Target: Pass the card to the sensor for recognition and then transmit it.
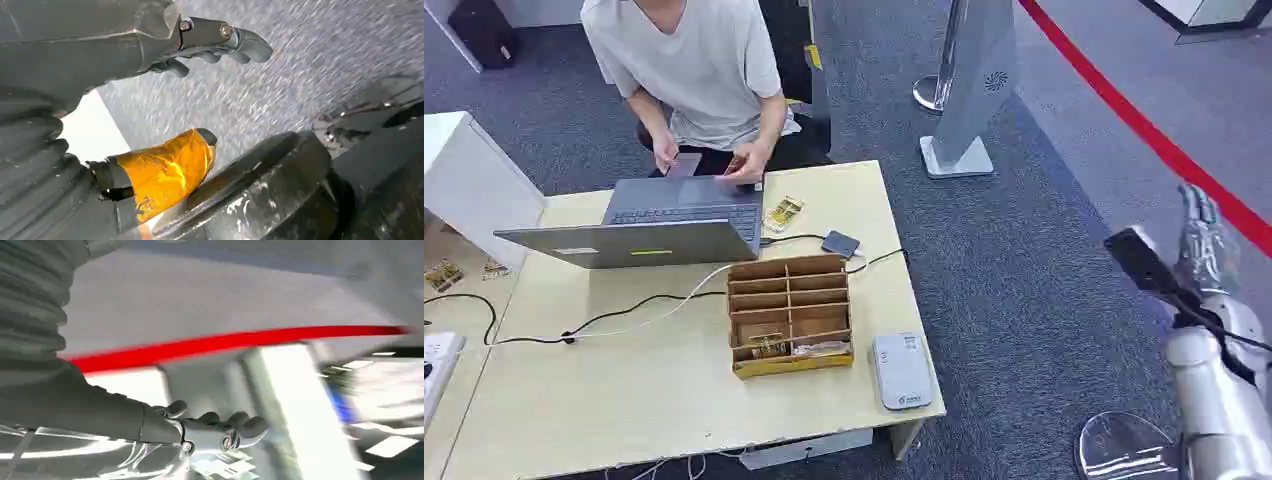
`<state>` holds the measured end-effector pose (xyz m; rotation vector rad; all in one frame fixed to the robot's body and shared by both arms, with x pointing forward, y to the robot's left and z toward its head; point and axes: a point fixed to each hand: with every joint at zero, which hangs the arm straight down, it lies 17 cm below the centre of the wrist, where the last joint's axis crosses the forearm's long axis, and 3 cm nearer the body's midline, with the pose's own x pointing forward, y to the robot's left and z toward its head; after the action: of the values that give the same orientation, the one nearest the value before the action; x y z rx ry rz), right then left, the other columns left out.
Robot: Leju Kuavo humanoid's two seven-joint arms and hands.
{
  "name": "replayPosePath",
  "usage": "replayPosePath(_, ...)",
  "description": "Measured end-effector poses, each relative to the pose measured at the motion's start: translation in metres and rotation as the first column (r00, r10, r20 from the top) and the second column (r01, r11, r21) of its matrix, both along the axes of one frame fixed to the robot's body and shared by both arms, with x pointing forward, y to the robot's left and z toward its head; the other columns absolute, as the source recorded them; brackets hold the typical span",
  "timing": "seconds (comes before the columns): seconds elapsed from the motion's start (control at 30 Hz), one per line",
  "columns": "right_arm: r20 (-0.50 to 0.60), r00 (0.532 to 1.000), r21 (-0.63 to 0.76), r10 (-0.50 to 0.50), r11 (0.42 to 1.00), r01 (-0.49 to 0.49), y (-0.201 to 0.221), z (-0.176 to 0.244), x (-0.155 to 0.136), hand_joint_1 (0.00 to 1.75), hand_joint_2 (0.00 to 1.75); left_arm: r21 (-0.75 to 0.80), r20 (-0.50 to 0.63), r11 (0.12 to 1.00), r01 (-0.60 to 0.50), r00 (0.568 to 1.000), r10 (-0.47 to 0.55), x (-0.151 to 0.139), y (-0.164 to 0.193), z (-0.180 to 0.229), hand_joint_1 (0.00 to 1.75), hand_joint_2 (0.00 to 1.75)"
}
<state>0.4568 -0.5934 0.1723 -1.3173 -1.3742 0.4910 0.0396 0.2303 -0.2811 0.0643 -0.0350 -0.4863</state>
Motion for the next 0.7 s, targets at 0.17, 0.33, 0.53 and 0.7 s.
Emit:
replayPosePath(0.17, 0.054, 0.975, -0.194, 0.215, 0.960, -0.201, 0.101, 0.051, 0.059, 0.00, 1.75, -0.023, 0.193, 0.990, 0.138, 0.972, -0.131, 0.031, -0.004, 0.003, 0.00, 1.75)
replayPosePath(0.33, 0.048, 0.918, -0.312, 0.393, 0.879, -0.360, 0.223, 0.087, 0.110, 0.00, 1.75, -0.068, 0.167, 0.986, 0.153, 0.976, -0.140, 0.028, -0.010, 0.003, 0.00, 1.75)
replayPosePath(0.53, 0.067, 0.840, -0.366, 0.539, 0.796, -0.482, 0.340, 0.128, 0.142, 0.00, 1.75, -0.134, 0.130, 0.982, 0.131, 0.985, -0.113, 0.022, -0.020, 0.005, 0.00, 1.75)
replayPosePath(0.7, 0.070, 0.802, -0.364, 0.593, 0.764, -0.533, 0.390, 0.134, 0.148, 0.00, 1.75, -0.167, 0.109, 0.982, 0.094, 0.991, -0.076, 0.021, -0.025, 0.006, 0.00, 1.75)
